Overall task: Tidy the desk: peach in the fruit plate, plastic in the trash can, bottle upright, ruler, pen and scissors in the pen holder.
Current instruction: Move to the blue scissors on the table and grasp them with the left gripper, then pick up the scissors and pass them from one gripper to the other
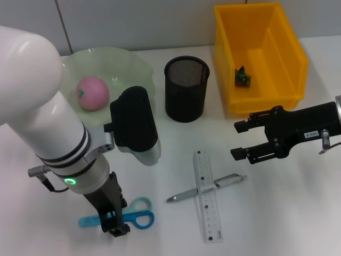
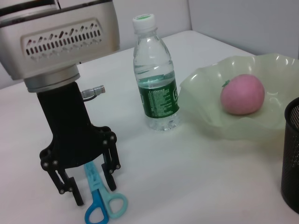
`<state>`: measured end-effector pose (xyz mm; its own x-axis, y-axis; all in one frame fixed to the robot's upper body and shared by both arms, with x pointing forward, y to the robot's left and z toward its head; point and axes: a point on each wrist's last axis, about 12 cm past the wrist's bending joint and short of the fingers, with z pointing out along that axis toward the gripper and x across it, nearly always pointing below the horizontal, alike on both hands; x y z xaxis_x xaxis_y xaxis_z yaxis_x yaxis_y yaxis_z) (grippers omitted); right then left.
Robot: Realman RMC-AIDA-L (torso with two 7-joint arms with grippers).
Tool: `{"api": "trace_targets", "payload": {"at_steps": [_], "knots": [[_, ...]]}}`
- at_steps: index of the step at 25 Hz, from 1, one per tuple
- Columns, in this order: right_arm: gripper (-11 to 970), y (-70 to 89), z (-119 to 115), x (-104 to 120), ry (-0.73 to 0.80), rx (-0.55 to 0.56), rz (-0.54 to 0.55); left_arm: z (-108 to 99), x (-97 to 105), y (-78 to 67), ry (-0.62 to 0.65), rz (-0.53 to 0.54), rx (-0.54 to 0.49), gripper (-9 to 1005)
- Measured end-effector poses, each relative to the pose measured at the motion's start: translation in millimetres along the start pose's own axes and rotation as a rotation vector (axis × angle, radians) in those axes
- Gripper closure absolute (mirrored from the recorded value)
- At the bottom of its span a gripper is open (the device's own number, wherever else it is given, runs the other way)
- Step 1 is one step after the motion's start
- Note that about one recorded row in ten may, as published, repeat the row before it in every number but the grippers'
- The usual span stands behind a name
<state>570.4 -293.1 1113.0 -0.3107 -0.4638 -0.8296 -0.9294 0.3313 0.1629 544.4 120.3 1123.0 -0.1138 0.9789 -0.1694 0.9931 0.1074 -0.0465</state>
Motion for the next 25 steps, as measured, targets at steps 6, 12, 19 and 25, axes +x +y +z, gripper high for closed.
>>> {"api": "trace_targets", "payload": {"at_steps": [6, 12, 19, 25], "knots": [[203, 0.0, -0.1, 0.0, 0.001, 0.0, 0.0, 2.1, -0.6, -1.9, 0.007, 0.015, 0.0, 498], [205, -0.2, 0.0, 0.0, 0.001, 0.001, 0.0, 3.6, -0.5, -1.8, 0.005, 0.019, -0.009, 511], [208, -0.3, -0.7, -0.7, 0.001, 0.002, -0.004, 6.2, -0.7, -2.5, 0.013, 0.034, -0.021, 576], [210, -1.0, -2.0, -3.5, -0.009, 0.003, -0.004, -13.6, 3.1, 1.5, -0.041, -0.014, -0.037, 707]]}}
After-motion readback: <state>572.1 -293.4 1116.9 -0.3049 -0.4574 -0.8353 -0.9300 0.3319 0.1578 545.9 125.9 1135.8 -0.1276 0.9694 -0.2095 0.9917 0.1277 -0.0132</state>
